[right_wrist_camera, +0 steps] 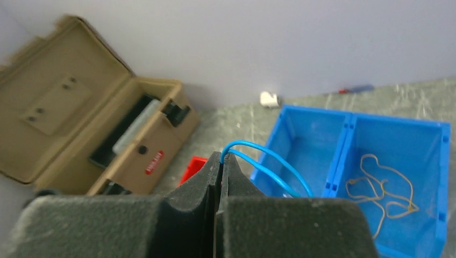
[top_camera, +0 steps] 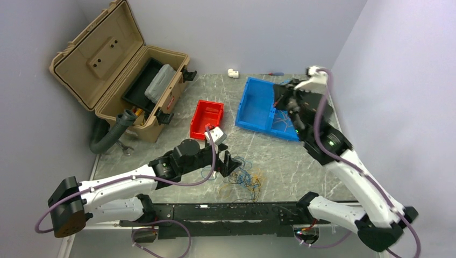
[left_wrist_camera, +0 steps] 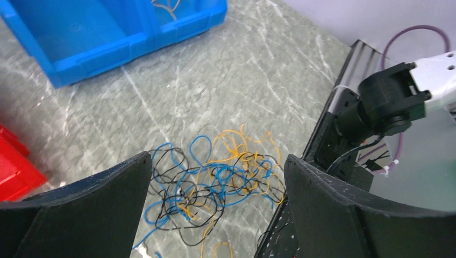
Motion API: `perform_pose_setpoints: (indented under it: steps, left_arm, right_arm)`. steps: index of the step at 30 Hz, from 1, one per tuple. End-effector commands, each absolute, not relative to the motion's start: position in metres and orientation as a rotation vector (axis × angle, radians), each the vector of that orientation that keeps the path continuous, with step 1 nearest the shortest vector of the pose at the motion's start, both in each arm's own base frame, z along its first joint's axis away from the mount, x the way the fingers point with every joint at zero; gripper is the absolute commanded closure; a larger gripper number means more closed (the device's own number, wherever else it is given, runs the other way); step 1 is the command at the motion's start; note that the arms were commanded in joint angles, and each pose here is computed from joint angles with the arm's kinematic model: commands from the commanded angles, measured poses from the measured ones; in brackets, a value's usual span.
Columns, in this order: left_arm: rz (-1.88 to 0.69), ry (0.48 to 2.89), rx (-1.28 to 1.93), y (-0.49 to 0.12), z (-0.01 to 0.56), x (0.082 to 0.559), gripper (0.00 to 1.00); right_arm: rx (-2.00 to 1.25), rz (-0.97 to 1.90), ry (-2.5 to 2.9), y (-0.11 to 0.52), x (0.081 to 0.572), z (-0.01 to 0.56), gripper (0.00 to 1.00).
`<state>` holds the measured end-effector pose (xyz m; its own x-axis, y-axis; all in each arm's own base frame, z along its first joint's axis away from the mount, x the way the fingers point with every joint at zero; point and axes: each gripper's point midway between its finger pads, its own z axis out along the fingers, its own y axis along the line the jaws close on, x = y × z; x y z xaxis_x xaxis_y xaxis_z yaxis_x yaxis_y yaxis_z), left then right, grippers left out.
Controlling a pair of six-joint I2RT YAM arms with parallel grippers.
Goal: Untangle the cables
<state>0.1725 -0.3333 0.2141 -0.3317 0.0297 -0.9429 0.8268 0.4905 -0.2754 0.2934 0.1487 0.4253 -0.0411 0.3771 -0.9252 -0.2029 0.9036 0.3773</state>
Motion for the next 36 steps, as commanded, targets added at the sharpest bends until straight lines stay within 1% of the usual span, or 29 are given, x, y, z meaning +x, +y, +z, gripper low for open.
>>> perform_pose_setpoints:
  steps: [1, 7, 13, 15, 17, 22, 29, 36]
  left_arm:
    - [-0.916, 1.76, 0.639, -0.317, 0.221, 0.18, 0.04]
    - [-0.828, 1.801, 0.522, -0.282, 0.214, 0.183, 0.0]
    - [-0.73, 1.899, 0.436, -0.252, 0.197, 0.182, 0.01]
    - [-0.688, 1.956, 0.33, -0.237, 0.191, 0.185, 0.01]
    - [-0.709, 2.005, 0.235, -0.226, 0.191, 0.186, 0.01]
    - [-0.746, 2.059, 0.137, -0.204, 0.201, 0.196, 0.01]
    - [-0.689, 2.098, 0.041, -0.171, 0.201, 0.221, 0.0]
    - [-0.679, 2.055, -0.042, -0.15, 0.204, 0.231, 0.0]
  right_arm:
    - [0.215, 0.359, 1.715, 0.152, 0.335, 0.364, 1.0]
    - [0.278, 0.415, 1.831, 0.159, 0.376, 0.322, 1.0]
    - [0.321, 0.449, 1.906, 0.167, 0.409, 0.298, 1.0]
    - [0.312, 0.478, 1.929, 0.176, 0.415, 0.292, 1.0]
    - [0.291, 0.512, 1.963, 0.187, 0.42, 0.284, 1.0]
    - [0.133, 0.665, 2.044, 0.246, 0.42, 0.271, 1.0]
    - [-0.023, 0.763, 2.02, 0.324, 0.404, 0.285, 1.0]
    - [-0.1, 0.853, 1.978, 0.362, 0.399, 0.303, 1.0]
